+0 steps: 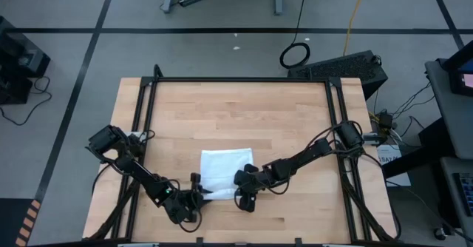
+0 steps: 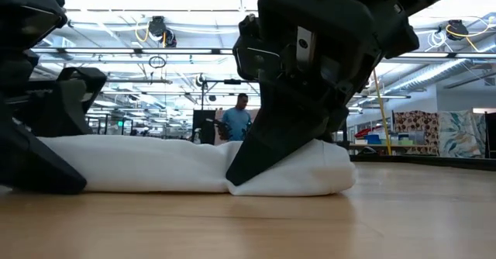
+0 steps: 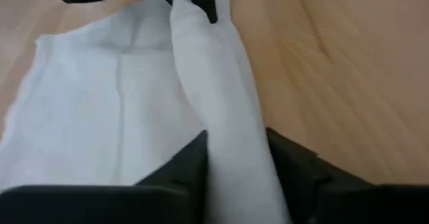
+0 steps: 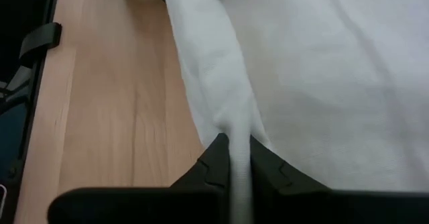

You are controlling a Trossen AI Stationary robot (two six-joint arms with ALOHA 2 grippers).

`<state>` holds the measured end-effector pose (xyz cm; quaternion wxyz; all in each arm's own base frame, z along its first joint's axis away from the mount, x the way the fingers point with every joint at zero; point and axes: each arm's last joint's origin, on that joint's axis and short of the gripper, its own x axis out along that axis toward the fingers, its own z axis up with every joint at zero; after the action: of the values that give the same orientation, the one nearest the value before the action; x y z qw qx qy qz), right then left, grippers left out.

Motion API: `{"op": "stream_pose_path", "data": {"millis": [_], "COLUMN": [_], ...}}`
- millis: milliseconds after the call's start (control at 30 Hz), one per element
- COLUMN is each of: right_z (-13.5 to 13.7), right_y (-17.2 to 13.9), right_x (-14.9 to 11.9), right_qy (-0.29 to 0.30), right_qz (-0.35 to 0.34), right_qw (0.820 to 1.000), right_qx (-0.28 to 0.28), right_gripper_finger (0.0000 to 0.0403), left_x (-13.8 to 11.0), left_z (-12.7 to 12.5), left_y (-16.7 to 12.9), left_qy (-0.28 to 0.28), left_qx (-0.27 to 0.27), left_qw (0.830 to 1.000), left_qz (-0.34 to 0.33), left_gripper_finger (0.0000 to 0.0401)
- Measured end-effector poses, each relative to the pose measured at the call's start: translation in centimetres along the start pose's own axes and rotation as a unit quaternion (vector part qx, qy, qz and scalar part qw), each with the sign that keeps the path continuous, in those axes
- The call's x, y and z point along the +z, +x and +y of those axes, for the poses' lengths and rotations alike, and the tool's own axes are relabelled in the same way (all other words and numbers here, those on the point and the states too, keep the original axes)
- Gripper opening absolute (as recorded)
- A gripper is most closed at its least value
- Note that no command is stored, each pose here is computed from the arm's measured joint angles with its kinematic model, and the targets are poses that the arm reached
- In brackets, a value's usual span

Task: Roll towel
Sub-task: Roll the white towel

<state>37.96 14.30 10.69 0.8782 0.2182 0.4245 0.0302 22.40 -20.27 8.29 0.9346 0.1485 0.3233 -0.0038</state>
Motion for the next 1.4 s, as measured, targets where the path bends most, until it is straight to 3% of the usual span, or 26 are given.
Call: {"op": "stream_pose_path", "data": {"millis": [133,267,467,667,800,1033,1200,1400], "right_z": [0.3,0.6,3.0,6.2,7.5,6.7,4.0,1.2], "right_y": [-0.1,-1.0,-4.6,-6.9,-6.8,-5.5,-4.0,-2.3], "right_x": [0.0,0.3,0.6,-2.9,-5.4,-8.0,-7.5,-5.6], "right_qy": [-0.025,-0.078,-0.196,-0.292,-0.309,-0.32,-0.349,-0.356], "right_qz": [-0.011,-0.014,-0.032,-0.029,-0.066,-0.178,-0.202,-0.173], "right_qw": [1.0,0.997,0.979,0.947,0.937,0.92,0.903,0.912], "right_qx": [-0.006,-0.008,-0.036,-0.129,-0.147,-0.141,-0.149,-0.11], "right_gripper_finger": [0.0051,0.0115,0.0219,0.0284,0.0294,0.0295,0.0295,0.0295], "left_x": [-0.1,0.0,0.2,0.5,0.5,-0.1,-0.6,-1.8], "left_z": [0.0,0.2,0.8,1.9,3.0,3.8,4.1,4.5], "left_y": [0.1,0.3,0.5,-0.5,-1.2,-1.2,-1.4,-1.5], "left_qy": [-0.024,-0.066,-0.137,-0.205,-0.246,-0.283,-0.31,-0.333], "left_qx": [-0.016,-0.019,-0.033,-0.072,-0.102,-0.15,-0.175,-0.168], "left_qw": [1.0,0.998,0.99,0.975,0.962,0.946,0.935,0.927], "left_qz": [0.008,0.014,0.025,0.041,0.054,0.045,0.015,0.026], "left_gripper_finger": [0.0064,0.0015,0.0024,0.0025,0.0025,0.0026,0.0026,0.0026]}}
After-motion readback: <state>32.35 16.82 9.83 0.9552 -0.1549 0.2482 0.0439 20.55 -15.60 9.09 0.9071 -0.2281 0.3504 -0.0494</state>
